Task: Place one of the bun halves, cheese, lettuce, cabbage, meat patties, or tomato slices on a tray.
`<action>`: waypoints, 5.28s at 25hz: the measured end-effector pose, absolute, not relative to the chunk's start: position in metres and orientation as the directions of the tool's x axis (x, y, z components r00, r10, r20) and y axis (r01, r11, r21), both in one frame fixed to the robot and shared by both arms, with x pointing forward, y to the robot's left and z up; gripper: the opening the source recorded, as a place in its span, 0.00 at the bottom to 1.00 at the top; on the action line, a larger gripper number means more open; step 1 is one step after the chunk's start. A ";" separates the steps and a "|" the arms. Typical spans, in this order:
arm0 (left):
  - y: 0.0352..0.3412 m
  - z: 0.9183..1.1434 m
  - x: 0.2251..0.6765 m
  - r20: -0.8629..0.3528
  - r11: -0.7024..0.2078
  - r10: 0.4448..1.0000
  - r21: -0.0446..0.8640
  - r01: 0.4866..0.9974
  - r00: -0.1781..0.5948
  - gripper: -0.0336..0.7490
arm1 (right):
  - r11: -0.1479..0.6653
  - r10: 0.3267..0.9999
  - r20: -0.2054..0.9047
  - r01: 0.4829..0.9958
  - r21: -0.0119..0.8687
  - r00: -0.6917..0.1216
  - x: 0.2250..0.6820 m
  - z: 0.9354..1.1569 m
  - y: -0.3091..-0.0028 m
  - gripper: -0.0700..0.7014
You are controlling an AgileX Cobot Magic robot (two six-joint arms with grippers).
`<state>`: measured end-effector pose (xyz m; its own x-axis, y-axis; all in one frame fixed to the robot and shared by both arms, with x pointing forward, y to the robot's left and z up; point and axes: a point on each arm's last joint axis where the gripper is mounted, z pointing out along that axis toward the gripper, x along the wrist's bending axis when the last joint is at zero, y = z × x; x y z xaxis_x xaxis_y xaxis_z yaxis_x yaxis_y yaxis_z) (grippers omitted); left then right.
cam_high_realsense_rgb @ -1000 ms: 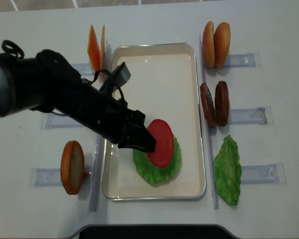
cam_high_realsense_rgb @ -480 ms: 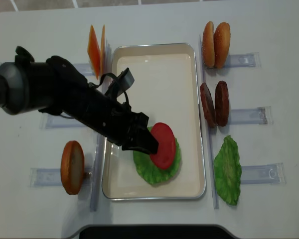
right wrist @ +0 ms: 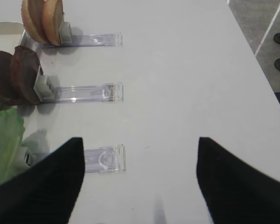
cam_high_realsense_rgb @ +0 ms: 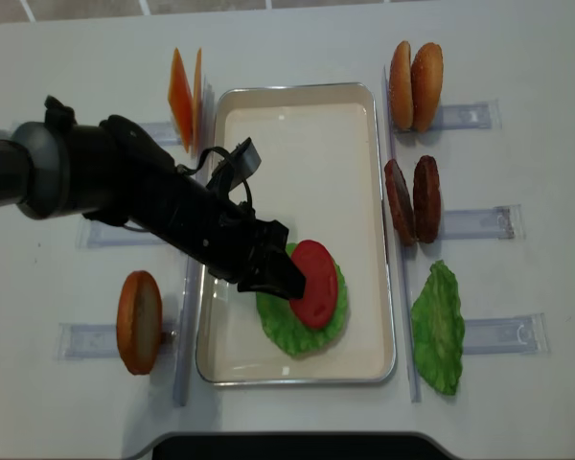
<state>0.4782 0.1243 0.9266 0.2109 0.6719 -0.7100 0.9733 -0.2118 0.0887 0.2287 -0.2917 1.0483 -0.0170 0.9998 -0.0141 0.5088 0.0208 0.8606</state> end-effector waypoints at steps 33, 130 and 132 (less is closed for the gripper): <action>0.125 0.919 0.479 -0.709 -0.189 0.688 0.034 0.981 0.157 0.33 | 0.021 1.000 -0.014 0.507 0.862 -0.017 0.229 1.048 -0.292 0.72; 0.303 1.120 0.276 0.033 0.013 0.998 0.709 0.705 -0.051 0.73 | 0.021 1.000 -0.014 0.507 0.862 -0.017 0.229 1.048 -0.292 0.72; 0.301 1.112 0.264 0.030 0.012 0.998 0.729 0.685 -0.049 0.73 | 0.021 1.000 -0.014 0.507 0.862 -0.017 0.229 1.048 -0.292 0.72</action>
<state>0.2636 0.3011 1.1120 -0.0488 0.9984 0.0296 0.6847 0.0118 0.7288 0.2288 -0.2918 1.0484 -0.0168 0.9998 -0.0142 0.5072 0.0208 0.8616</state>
